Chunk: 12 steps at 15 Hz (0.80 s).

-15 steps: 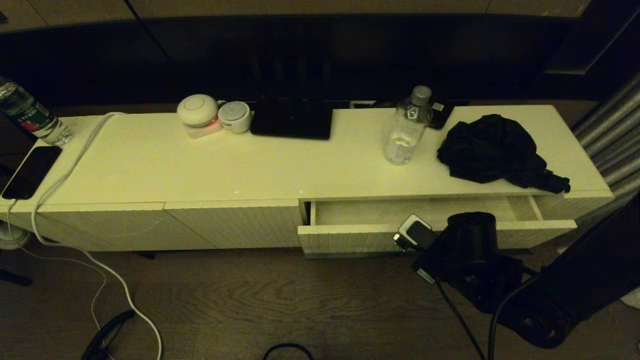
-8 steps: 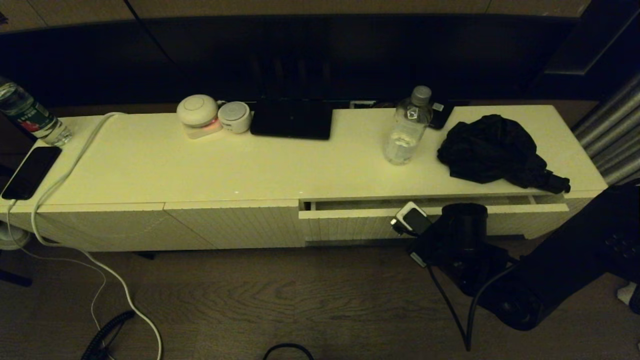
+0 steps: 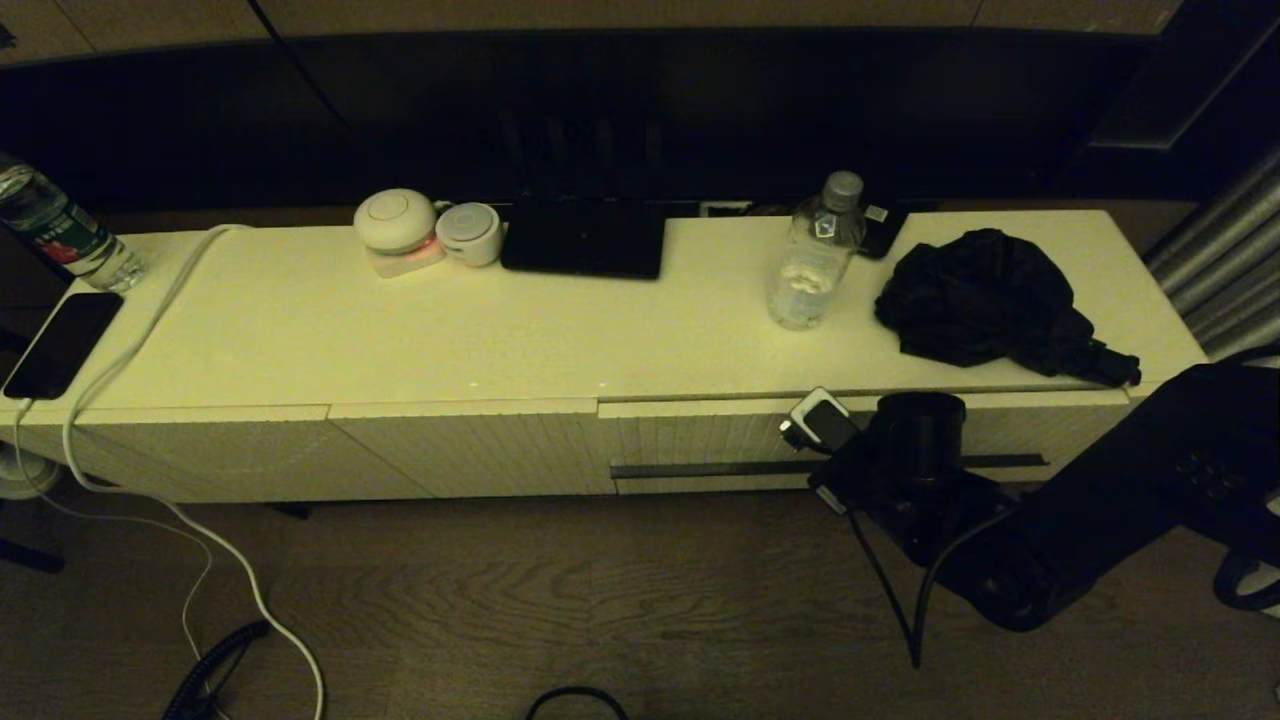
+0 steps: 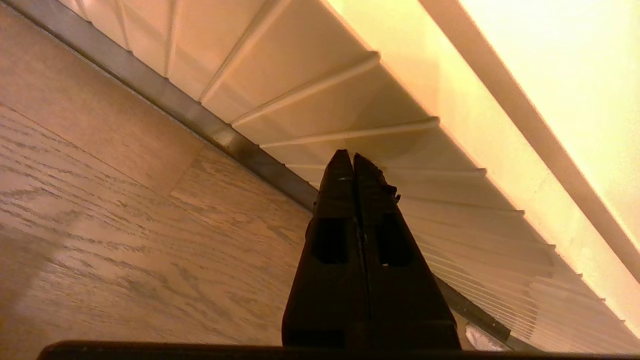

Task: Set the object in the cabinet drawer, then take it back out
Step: Close the drawer

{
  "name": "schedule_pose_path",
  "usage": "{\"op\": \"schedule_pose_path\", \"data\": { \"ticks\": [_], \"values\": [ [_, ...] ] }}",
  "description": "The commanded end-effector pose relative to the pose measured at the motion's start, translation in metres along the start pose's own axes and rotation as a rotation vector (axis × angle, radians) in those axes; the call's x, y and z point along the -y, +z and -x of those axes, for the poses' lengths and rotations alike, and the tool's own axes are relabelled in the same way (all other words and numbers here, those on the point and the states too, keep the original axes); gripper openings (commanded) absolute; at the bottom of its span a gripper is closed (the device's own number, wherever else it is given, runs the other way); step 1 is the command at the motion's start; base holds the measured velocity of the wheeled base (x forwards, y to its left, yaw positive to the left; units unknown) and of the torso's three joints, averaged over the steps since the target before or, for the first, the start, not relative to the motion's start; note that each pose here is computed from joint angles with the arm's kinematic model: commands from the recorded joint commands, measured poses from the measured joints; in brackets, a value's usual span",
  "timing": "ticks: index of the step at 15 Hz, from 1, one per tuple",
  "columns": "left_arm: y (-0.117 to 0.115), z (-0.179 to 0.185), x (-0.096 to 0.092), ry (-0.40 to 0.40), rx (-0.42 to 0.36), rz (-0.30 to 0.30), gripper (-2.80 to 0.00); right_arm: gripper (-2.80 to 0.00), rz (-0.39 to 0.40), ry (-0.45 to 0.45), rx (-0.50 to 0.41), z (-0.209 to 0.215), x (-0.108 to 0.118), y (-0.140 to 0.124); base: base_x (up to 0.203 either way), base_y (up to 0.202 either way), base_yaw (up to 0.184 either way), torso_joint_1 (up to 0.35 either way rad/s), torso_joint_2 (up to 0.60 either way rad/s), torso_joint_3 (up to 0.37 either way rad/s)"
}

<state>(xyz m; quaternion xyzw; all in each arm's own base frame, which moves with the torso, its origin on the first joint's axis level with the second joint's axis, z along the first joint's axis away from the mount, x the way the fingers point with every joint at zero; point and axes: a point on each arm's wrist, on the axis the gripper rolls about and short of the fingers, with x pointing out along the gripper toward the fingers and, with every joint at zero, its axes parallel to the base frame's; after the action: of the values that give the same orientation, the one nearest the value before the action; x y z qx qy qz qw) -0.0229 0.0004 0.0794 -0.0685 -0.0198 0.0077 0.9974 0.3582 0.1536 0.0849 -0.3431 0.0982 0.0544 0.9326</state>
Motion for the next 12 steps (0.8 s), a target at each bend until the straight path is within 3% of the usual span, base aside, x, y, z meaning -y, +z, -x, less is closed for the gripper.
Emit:
{"op": "schedule_pose_path", "data": {
  "ticks": [1, 7, 12],
  "values": [
    [0.0, 0.0, 0.0, 0.0, 0.003, 0.001, -2.8, -2.8, -0.006, -0.021, 0.005, -0.006, 0.002, 0.0, 0.0, 0.0, 0.0, 0.0, 0.0, 0.0],
    [0.0, 0.0, 0.0, 0.0, 0.003, 0.001, -2.8, -2.8, -0.023, -0.096, -0.035, -0.008, 0.009, -0.002, 0.0, 0.0, 0.0, 0.0, 0.0, 0.0],
    [0.0, 0.0, 0.0, 0.0, 0.003, 0.001, -2.8, -2.8, -0.031, -0.104, -0.01, 0.055, 0.044, 0.012, 0.0, 0.0, 0.0, 0.0, 0.0, 0.0]
  ]
}}
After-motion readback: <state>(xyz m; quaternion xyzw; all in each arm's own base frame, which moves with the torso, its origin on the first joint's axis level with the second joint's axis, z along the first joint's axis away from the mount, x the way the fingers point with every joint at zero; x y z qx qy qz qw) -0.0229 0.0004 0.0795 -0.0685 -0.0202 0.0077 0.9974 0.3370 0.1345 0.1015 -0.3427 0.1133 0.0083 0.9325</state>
